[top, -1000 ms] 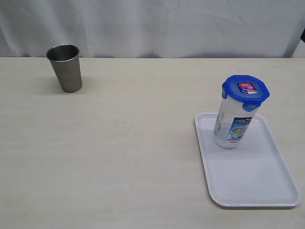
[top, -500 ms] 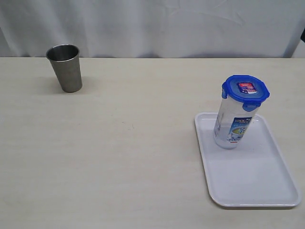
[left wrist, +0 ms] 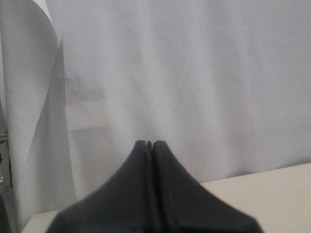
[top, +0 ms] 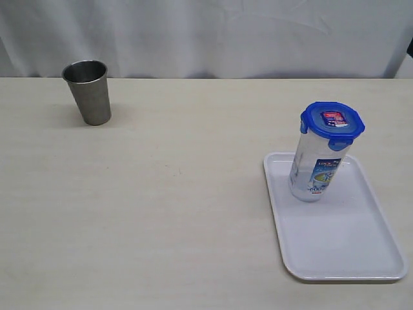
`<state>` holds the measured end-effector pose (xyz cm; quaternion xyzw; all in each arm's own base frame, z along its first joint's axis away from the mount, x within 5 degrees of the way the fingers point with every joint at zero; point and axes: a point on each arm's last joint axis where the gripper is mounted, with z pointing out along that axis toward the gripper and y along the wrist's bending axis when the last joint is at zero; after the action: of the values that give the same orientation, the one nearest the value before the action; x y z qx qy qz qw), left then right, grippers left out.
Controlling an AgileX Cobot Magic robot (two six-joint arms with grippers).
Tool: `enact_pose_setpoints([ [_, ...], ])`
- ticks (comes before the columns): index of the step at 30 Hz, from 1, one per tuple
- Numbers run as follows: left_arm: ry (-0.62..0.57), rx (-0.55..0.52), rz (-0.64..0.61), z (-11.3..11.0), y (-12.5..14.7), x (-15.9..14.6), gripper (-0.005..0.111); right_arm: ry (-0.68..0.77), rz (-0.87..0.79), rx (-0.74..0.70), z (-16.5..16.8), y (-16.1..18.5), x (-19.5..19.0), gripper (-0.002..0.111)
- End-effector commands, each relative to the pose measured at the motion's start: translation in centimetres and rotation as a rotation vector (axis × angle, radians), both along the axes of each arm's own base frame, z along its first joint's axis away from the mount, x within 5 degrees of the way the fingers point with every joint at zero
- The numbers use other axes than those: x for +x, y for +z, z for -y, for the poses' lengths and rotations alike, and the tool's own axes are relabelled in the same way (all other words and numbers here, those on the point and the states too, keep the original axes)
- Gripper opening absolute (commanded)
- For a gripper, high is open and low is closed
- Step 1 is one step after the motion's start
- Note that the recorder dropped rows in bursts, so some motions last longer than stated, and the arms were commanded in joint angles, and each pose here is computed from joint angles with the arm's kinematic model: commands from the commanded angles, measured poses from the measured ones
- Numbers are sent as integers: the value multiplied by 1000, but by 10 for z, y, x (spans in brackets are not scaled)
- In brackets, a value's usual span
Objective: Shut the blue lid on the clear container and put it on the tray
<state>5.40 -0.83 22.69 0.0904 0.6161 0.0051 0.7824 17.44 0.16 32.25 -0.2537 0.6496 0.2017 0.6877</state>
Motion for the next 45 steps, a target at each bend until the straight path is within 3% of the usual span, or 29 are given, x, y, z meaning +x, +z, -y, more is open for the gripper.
enact_pose_setpoints([
  [1, 10, -15, -61, -1, -6, 1, 0, -5, -3, 8, 0, -1, 0, 4],
  [10, 42, -53, -350, -4, -32, 2, 0, -5, -3, 8, 0, -1, 0, 4],
  [18, 47, -83, -476, -4, -43, 0, 0, -5, -3, 8, 0, -1, 0, 4],
  [28, 46, -36, -471, -4, -43, 0, 0, -5, -3, 8, 0, -1, 0, 4],
  [45, 95, -44, -468, -7, -43, 0, 0, -5, -3, 8, 0, -1, 0, 4],
])
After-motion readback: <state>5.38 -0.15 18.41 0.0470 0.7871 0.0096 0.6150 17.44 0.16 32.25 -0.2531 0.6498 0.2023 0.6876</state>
